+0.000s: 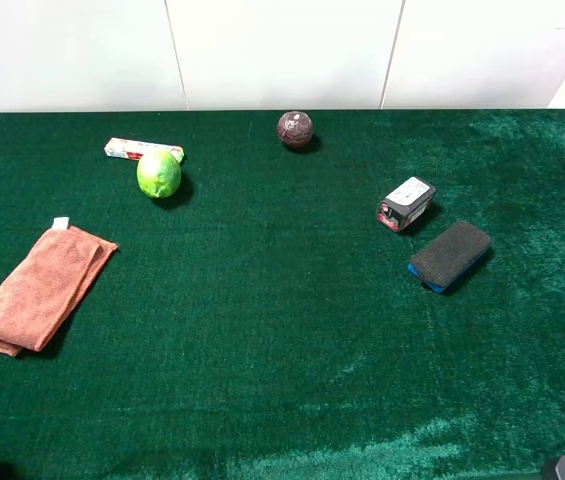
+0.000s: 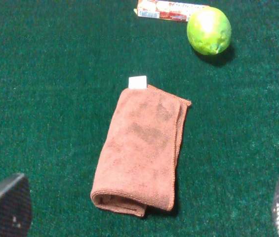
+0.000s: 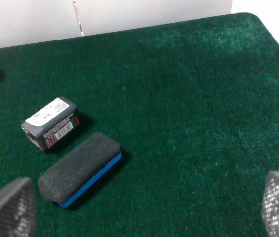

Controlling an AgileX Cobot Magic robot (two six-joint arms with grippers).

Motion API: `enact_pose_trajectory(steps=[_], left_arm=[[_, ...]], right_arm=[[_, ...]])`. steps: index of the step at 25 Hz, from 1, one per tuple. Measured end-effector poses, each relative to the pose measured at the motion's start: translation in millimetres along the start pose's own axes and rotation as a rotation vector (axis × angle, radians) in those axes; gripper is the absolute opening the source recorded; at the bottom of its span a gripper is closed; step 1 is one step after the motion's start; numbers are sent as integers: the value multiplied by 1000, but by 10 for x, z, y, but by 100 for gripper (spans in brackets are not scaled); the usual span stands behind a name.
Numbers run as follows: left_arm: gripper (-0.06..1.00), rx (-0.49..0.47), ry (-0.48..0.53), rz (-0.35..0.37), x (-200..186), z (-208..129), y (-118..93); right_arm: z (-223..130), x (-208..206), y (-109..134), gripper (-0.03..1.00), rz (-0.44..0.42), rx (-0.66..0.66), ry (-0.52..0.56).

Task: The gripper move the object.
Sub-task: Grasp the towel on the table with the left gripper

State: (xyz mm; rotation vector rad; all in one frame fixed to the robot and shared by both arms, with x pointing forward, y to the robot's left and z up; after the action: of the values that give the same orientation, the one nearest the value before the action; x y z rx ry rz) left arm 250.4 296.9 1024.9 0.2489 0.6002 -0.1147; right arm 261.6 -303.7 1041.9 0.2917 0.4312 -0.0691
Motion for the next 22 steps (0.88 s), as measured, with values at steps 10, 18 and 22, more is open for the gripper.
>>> enact_pose_trajectory(steps=[10,18,22], left_arm=[[99,0,36,-10,-8,21,5],[99,-6,220,-62,79,393,111],[99,-9,303,-85,162,607,173]], right_arm=[[0,0,0,70,0,0,0],[0,0,0,70,0,0,0],[1,0,0,70,0,0,-1]])
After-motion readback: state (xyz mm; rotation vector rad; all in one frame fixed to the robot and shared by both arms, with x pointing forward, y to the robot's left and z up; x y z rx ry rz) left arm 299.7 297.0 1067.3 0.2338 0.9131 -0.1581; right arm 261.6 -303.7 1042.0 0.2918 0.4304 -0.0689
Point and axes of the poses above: a point on each arm's last joint axis where the gripper is mounted, x pointing out along that axis toward the gripper, y along the wrist's bending axis when the last joint is at zero, z = x × y, the point moved 3 cm from there along x, pointing out along that axis toward the gripper, and after that the axes turned 14 degrees about x, right-handed, at the moved point
